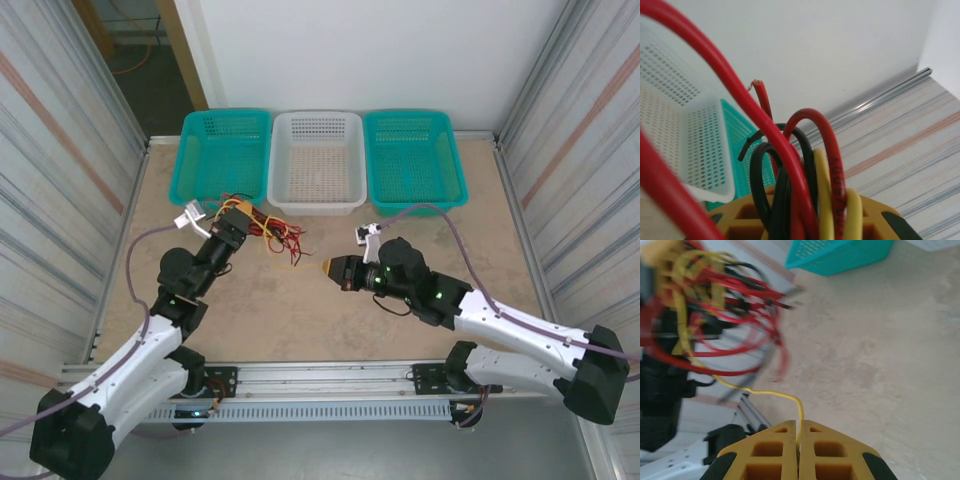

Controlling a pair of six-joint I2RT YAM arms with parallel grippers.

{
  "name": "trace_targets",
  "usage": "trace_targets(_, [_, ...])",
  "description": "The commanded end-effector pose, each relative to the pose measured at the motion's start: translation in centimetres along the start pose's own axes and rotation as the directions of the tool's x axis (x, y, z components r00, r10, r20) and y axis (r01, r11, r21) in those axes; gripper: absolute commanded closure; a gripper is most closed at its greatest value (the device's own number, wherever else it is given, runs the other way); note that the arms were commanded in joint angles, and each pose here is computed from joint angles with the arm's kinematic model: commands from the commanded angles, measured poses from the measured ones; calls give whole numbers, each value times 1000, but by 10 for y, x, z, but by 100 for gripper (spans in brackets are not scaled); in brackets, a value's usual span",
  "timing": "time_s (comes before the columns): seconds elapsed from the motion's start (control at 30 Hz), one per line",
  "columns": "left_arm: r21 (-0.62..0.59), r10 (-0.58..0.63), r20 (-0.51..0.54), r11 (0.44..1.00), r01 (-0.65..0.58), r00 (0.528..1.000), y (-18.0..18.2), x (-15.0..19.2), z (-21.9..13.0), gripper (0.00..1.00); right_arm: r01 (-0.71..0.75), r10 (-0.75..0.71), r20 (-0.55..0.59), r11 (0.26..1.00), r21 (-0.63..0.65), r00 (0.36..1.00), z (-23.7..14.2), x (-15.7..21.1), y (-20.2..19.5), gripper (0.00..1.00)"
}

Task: Untangle the cables

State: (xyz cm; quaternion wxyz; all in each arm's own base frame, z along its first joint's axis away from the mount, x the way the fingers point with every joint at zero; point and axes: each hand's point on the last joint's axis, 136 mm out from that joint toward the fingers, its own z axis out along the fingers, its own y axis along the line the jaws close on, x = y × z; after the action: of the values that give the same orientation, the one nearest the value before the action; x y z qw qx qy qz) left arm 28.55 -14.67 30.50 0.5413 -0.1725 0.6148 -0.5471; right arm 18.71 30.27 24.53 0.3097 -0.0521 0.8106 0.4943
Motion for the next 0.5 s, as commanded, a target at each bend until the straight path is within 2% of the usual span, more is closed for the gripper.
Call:
trace_targets(0.0, [-56, 107, 14, 993, -106, 994, 1, -7, -5, 100, 152, -139, 126, 983, -105, 982, -28, -39, 59, 100])
trace_targets(0.13, [-103, 125, -50, 986, -130, 991, 15, 6, -7, 100, 251, -225, 216, 962, -104, 950, -49, -70, 91, 100])
trace_targets(0.27, [-100, 131, -114, 985, -142, 985, 25, 21, -10, 100, 323, -293, 303, 945, -55, 907, -65, -109, 111, 100])
trace_targets(0.37, [-81, 100, -146, 990, -113, 984, 27, 31, -13, 100, 304, -296, 357, 952, 33, 886, -73, -146, 102, 100])
trace_targets(0.47, [-6, 71, -167, 997, -73, 983, 15, 37, -15, 100, 217, -260, 368, 964, 154, 893, -65, -182, 59, 100])
